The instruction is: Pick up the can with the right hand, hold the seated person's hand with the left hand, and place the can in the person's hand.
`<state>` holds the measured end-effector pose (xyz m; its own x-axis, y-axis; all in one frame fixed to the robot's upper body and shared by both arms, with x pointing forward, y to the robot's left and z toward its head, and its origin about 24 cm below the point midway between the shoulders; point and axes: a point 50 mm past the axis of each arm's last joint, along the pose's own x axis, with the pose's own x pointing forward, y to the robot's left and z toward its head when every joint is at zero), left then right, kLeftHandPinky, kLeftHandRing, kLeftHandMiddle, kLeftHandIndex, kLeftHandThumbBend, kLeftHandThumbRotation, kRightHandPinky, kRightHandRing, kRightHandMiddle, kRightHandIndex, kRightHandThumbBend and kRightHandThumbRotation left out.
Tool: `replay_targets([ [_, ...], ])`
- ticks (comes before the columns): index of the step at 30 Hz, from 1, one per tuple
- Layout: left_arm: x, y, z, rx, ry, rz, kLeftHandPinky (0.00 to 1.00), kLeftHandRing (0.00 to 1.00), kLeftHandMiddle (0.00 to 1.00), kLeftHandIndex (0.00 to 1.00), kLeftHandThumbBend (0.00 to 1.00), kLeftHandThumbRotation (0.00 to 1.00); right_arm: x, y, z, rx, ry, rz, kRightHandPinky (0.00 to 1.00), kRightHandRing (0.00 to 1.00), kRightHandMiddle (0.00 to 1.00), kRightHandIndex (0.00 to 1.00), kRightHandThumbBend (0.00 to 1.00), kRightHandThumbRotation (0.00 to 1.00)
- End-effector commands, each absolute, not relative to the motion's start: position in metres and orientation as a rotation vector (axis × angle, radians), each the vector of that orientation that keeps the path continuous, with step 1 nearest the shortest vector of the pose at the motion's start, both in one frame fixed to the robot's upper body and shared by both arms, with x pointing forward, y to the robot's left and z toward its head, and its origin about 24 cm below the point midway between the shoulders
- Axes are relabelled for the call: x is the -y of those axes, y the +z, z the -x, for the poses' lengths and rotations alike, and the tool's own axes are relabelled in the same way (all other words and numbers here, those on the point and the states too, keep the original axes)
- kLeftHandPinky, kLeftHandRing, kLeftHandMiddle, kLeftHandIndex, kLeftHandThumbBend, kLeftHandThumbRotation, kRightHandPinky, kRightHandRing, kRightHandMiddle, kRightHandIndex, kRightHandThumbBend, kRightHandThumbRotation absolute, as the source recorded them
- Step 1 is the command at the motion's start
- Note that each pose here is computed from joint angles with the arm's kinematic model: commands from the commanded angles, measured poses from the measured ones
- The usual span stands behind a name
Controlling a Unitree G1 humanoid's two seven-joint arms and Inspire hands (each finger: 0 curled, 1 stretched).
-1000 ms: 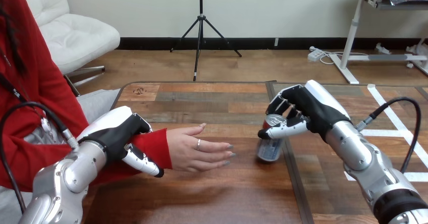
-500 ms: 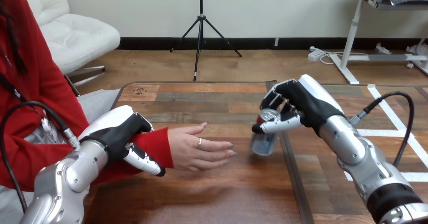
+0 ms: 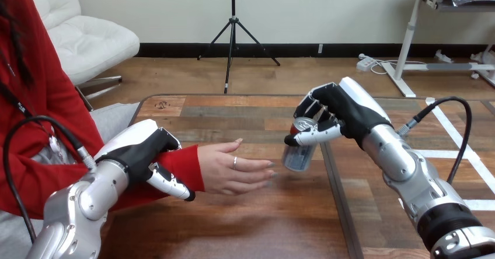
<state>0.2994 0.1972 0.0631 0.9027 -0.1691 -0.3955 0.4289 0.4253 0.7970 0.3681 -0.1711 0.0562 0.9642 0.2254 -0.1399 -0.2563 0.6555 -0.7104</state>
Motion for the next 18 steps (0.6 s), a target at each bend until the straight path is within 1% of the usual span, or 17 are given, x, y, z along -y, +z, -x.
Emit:
replay_targets([
  [1, -0.113, 0.232, -0.324, 0.548, -0.287, -0.928, 0.18, 0.25, 0.33, 0.35, 0.65, 0.00, 0.107, 0.245, -0.398, 0.616, 0.206, 0.800, 0.30, 0.34, 0.40, 0.45, 0.65, 0.00],
  [18, -0.103, 0.233, -0.324, 0.570, -0.302, -0.904, 0.19, 0.26, 0.34, 0.35, 0.65, 0.00, 0.095, 0.262, -0.397, 0.659, 0.201, 0.808, 0.30, 0.34, 0.41, 0.44, 0.65, 0.00],
])
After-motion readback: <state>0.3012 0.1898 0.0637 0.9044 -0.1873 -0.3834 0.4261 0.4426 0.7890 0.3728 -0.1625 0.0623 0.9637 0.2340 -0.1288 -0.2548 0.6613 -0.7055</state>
